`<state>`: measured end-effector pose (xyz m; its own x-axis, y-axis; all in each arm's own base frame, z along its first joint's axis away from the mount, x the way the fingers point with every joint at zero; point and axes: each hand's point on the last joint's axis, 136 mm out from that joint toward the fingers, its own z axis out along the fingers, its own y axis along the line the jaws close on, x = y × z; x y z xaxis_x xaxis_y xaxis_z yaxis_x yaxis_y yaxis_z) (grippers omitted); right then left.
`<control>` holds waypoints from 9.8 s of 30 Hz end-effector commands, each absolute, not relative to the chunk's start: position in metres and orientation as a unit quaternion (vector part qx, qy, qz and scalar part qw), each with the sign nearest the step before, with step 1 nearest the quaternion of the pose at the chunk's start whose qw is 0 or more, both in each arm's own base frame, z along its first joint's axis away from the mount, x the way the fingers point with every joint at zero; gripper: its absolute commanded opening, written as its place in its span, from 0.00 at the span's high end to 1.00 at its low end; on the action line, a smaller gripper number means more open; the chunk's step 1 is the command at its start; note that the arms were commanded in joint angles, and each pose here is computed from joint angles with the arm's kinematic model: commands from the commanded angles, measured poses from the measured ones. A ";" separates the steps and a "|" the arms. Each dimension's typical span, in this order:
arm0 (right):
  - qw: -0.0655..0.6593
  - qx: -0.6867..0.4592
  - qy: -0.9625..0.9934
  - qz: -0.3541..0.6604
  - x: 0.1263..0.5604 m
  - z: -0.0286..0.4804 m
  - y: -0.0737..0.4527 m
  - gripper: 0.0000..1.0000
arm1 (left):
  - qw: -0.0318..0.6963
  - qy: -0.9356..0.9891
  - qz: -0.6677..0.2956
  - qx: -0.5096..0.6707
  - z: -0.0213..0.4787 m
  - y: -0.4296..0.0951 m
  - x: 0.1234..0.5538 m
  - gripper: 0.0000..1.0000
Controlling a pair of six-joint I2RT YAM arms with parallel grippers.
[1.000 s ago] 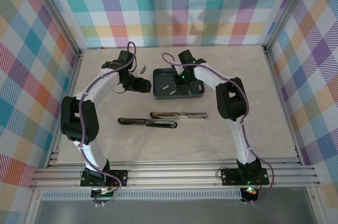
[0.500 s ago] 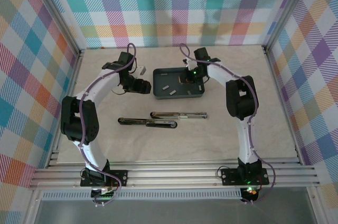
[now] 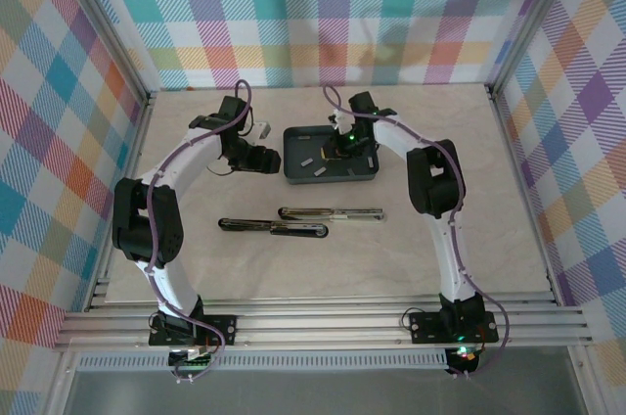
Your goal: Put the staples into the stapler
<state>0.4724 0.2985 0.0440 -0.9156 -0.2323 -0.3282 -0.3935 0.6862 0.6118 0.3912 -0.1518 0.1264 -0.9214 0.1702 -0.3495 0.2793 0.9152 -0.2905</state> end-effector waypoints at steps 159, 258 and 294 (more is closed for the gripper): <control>0.246 -0.770 0.567 0.162 0.464 0.062 0.272 0.55 | 0.196 0.948 -0.249 0.005 0.142 -0.191 0.487 0.30; 0.135 -0.402 0.882 0.204 0.230 0.072 0.247 0.81 | 0.258 0.934 -0.247 0.028 0.157 -0.152 0.353 0.29; 0.030 -0.401 0.913 0.076 0.196 0.027 0.261 0.79 | 0.278 0.927 -0.250 0.029 0.160 -0.150 0.345 0.29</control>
